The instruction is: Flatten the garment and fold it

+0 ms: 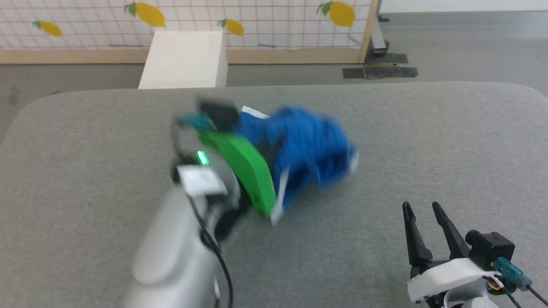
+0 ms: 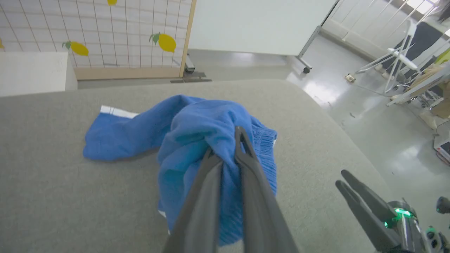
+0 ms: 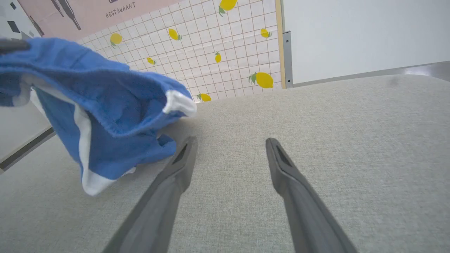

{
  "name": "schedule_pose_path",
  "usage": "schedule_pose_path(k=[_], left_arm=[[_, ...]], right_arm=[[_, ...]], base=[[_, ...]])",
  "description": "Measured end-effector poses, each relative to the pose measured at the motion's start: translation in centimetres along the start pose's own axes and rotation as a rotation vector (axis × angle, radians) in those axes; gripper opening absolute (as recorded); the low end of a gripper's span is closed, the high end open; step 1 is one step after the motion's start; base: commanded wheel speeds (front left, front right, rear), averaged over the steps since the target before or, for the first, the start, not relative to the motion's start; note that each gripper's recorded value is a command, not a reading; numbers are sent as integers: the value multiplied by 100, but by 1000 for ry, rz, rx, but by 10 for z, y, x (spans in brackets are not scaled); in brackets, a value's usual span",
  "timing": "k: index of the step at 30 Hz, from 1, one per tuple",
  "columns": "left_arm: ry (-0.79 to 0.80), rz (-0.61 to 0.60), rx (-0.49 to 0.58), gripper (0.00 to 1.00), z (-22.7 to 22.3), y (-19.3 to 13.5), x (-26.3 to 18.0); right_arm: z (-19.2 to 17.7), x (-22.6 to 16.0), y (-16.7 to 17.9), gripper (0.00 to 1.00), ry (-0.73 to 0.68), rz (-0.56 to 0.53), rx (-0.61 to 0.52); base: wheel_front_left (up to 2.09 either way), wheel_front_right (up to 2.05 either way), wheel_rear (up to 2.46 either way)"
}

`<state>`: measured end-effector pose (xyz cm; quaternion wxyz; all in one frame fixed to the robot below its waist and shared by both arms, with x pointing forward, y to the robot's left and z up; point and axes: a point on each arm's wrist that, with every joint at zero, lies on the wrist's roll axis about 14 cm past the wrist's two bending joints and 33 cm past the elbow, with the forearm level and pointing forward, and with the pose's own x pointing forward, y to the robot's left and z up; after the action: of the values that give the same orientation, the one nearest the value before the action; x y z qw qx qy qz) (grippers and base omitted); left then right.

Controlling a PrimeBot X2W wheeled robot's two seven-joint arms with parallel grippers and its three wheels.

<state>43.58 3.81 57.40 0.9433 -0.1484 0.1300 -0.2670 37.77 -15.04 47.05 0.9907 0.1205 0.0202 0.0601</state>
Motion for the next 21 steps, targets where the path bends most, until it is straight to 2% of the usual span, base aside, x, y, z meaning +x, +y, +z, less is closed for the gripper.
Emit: schedule_pose_path(k=[5,9,10,11,14,17,19,21], left_arm=[[323,-50,-96,0,-120,-29,-5],[508,-38,-155,0,-185,-39,-21],[517,-30,-168,31,-190,-38,-22],[497,-22,-185,100,-187,-38,-20],[359,3,-240,100,-157,-32,-10],[134,29,-273,100,-103,-16,-4],[-40,63,-251,100,-61,0,-8],[-214,118,-166,100,-22,23,-23]], right_arm=[[0,-9,-15,100,-1,-48,0],[1,-17,-27,100,-4,-87,-1],[1,-18,-29,100,-6,-96,-1],[2,-20,-32,100,-8,-103,-1],[3,-22,-37,100,-14,-120,-2],[1,-24,-35,100,-6,-114,0],[1,-24,-31,100,-9,-104,0],[3,-25,-28,100,-13,-93,0]], base=[[0,0,0],[0,0,0],[0,0,0],[0,0,0],[0,0,0],[0,0,0],[0,0,0],[0,0,0]])
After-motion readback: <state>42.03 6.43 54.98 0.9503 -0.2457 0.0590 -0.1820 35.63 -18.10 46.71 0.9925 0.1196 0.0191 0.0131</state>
